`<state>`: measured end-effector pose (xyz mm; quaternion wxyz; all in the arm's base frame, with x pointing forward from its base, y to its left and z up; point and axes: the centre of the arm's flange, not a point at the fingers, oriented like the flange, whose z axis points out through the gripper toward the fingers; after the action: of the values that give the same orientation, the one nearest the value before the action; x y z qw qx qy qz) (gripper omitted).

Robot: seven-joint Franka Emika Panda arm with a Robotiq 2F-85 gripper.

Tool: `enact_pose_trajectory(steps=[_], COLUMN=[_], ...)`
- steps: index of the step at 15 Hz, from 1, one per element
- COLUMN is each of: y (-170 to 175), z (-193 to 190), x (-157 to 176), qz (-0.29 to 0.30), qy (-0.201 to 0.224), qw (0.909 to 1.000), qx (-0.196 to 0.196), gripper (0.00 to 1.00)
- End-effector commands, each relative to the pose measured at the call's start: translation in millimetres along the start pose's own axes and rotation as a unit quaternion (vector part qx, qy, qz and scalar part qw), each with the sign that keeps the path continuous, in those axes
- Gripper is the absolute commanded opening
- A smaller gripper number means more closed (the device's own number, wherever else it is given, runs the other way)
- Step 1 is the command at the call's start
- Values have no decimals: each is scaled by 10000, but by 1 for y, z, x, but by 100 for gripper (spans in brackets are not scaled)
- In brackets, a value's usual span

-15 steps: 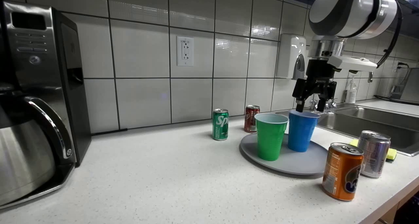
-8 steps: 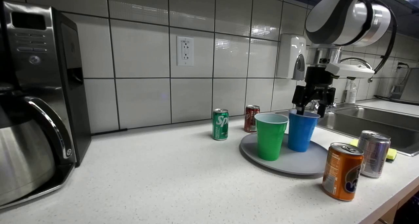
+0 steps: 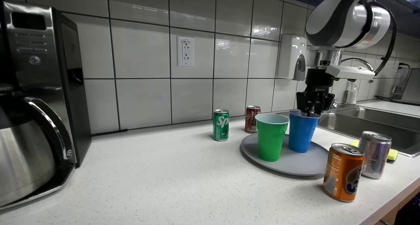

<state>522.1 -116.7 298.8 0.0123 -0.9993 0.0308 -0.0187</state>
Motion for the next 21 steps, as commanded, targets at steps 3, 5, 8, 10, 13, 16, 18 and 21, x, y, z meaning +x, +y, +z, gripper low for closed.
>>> enact_pose_trajectory(steps=[3, 5, 8, 10, 13, 16, 18, 21], y=[-1, -4, -8, -9, -9, -4, 5, 26], z=[-8, -11, -21, -30, -51, -68, -76, -82], x=[2, 0, -2, -5, -10, -16, -21, -32], qz=[-64, -81, -112, -111, -78, 41, 158, 389], qy=[99, 112, 196, 294, 522, 706, 787, 850], qw=[9999, 9999, 9997, 9994, 9984, 9970, 9962, 9949], qx=[51, 60, 75, 118, 209, 298, 329, 369], gripper=[3, 0, 1, 1, 1, 1, 1, 1])
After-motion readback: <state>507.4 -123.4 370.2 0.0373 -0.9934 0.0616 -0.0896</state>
